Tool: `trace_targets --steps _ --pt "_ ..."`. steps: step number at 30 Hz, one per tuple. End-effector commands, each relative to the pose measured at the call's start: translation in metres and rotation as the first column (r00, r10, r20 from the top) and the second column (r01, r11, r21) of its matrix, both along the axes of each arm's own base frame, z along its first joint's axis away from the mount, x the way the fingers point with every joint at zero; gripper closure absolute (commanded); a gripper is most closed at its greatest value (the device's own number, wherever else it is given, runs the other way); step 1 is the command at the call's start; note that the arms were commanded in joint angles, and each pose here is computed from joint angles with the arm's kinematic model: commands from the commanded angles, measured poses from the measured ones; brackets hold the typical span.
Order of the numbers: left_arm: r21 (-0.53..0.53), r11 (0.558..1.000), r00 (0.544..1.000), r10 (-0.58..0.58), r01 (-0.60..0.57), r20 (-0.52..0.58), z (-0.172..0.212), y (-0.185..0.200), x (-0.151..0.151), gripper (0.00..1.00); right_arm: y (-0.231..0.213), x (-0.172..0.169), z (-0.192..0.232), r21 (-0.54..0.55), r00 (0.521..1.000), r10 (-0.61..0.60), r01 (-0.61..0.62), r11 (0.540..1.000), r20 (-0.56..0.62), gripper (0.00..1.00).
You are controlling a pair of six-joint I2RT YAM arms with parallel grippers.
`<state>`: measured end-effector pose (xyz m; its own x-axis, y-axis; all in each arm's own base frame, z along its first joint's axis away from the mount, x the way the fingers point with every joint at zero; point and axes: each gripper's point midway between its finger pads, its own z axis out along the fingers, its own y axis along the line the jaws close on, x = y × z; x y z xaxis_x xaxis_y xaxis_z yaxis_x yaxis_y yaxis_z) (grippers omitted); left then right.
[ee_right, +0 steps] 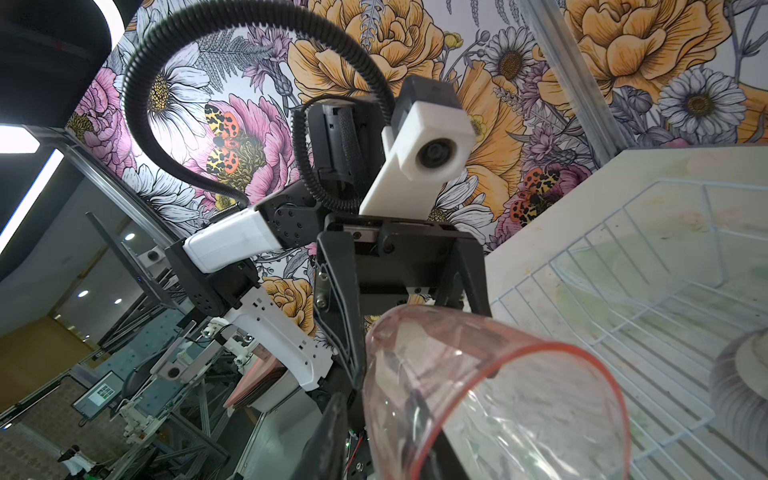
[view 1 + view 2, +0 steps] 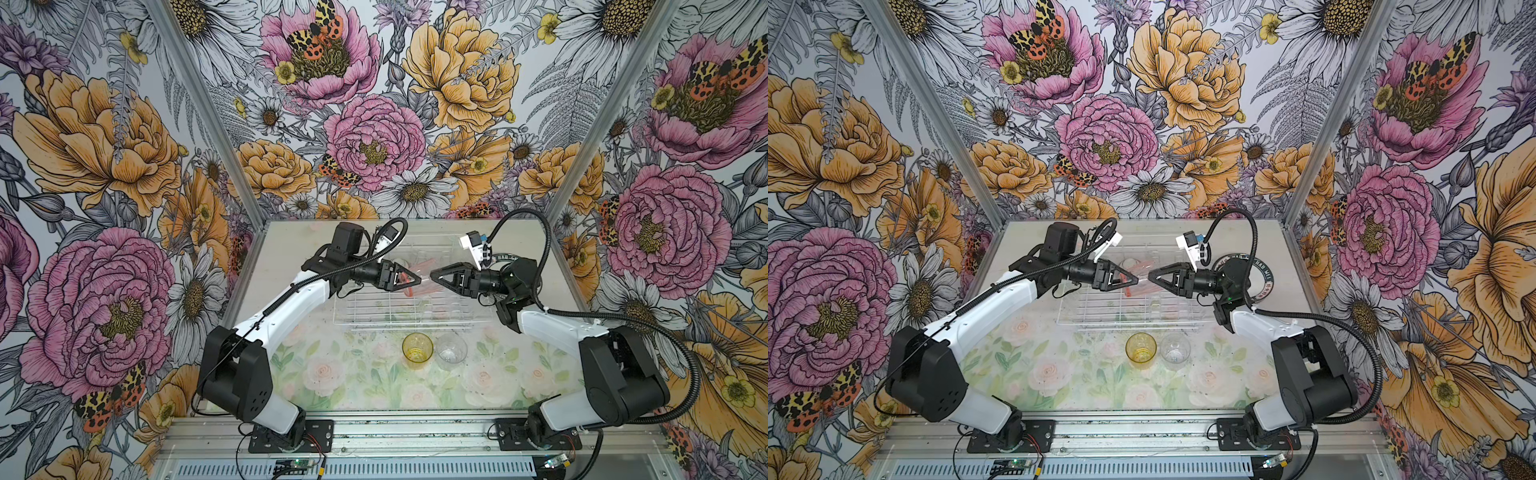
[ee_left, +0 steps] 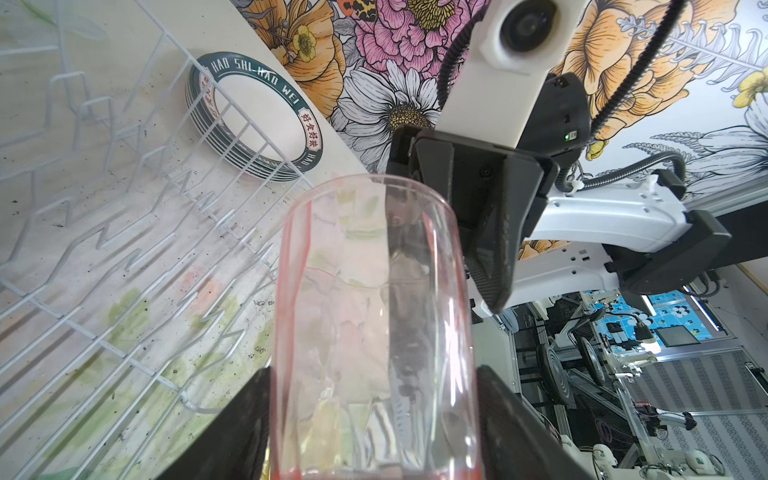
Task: Unload the mixed dishes from the dish rack
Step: 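Close the right gripper on the pink glass held by the left gripper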
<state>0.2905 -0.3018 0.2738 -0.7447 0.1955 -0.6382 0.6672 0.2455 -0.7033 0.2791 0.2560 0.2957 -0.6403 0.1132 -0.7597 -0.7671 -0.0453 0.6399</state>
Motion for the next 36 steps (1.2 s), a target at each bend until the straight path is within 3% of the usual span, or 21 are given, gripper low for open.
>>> trace_targets --steps 1,8,13,17,23,28,30,32,36 --pt "-0.036 0.999 0.999 -0.018 0.019 0.046 0.015 -0.006 0.005 0.56 0.003 -0.014 0.010 0.021 0.996 0.064 -0.066 0.998 0.057 0.76" --pt "-0.038 0.999 0.999 -0.023 0.024 0.046 0.015 -0.008 0.005 0.56 0.004 -0.013 0.010 0.023 0.997 0.062 -0.064 0.998 0.050 1.00" --pt "-0.023 1.000 0.999 0.002 -0.001 0.042 0.011 -0.005 0.007 0.51 0.003 -0.011 0.012 0.027 0.997 0.050 -0.051 0.998 0.052 1.00" --pt "-0.003 0.999 0.997 0.050 -0.050 0.060 0.010 0.001 0.009 0.30 0.002 -0.008 0.013 0.023 0.998 0.034 -0.035 0.999 0.053 1.00" --pt "-0.009 0.996 0.992 0.091 -0.090 0.082 0.019 0.013 0.007 0.11 0.002 -0.004 0.009 -0.022 0.999 -0.003 0.005 1.000 0.050 1.00" --pt "-0.018 0.991 0.984 0.137 -0.136 0.112 0.031 0.026 0.007 0.07 0.003 0.001 0.001 -0.121 0.997 -0.063 0.069 0.990 0.050 1.00" --pt "-0.009 0.980 0.972 0.199 -0.200 0.124 0.035 0.037 0.013 0.09 0.005 0.001 -0.007 -0.217 0.992 -0.103 0.116 0.969 0.070 1.00" --pt "0.026 0.956 0.949 0.286 -0.292 0.132 0.034 0.054 0.023 0.11 0.009 -0.005 -0.013 -0.355 0.981 -0.136 0.176 0.918 0.136 1.00" --pt "0.095 0.867 0.866 0.471 -0.490 0.168 0.032 0.091 0.042 0.13 0.017 -0.020 0.000 -0.403 0.972 -0.128 0.199 0.893 0.196 1.00"
